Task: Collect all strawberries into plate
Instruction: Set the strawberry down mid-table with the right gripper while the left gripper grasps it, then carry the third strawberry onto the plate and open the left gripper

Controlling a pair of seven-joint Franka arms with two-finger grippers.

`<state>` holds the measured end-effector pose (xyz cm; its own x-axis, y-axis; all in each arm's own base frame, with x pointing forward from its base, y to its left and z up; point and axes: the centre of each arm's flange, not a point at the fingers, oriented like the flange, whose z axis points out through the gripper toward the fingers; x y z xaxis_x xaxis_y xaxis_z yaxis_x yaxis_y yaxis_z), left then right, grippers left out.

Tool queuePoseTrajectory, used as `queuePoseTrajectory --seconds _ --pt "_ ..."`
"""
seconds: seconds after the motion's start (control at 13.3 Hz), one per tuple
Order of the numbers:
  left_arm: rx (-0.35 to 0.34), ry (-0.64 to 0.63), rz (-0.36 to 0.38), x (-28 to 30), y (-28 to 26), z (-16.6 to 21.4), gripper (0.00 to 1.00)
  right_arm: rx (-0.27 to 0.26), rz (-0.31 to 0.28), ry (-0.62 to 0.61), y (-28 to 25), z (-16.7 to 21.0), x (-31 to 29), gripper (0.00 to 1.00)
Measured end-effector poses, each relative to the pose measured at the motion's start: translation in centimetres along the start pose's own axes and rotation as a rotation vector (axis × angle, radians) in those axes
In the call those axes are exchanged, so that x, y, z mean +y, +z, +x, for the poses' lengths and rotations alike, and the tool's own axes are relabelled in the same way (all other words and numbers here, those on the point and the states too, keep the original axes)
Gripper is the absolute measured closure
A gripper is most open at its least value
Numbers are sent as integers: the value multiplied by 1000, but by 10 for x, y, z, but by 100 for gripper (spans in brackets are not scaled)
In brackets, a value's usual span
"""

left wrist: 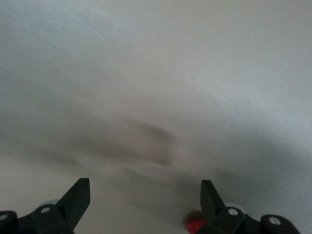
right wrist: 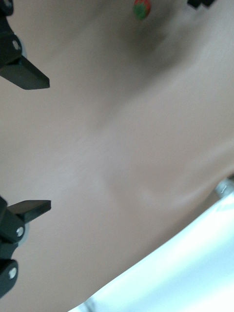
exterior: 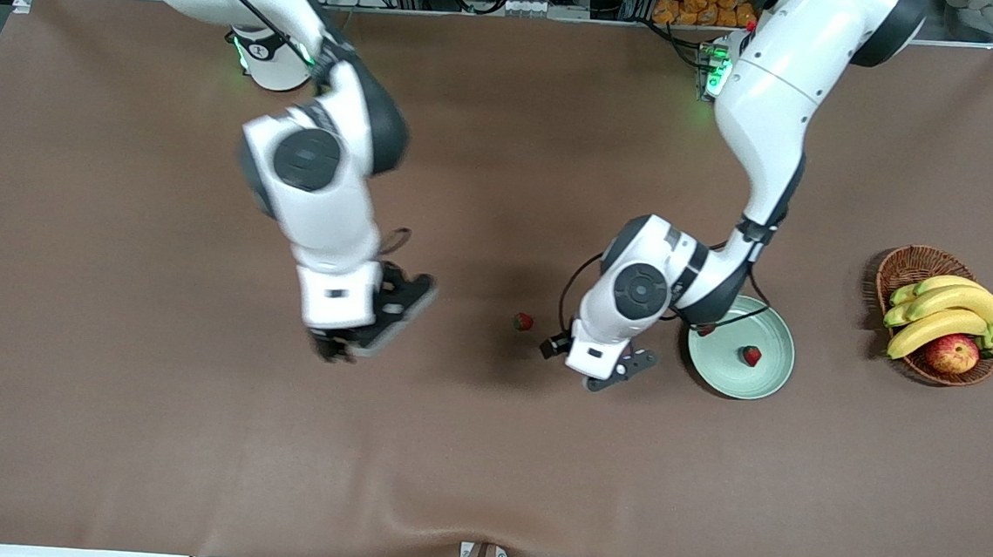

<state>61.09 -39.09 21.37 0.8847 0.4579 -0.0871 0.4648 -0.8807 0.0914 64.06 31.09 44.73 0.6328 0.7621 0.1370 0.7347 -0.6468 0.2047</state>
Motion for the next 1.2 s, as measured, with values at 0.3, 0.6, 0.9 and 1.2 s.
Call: queuePoseTrajectory --seconds 0.3,0.6,0.9,1.2 --pt "12 30 -29 20 13 -23 11 -68 -3 212 -55 -90 89 0" --pt "4 64 -26 40 36 -65 17 -101 -14 345 -101 -136 118 0" --pt "4 79 -24 45 38 -76 22 -116 51 557 -107 -164 131 0" --pt "2 76 -15 42 45 -74 36 -113 52 696 -125 -178 138 0"
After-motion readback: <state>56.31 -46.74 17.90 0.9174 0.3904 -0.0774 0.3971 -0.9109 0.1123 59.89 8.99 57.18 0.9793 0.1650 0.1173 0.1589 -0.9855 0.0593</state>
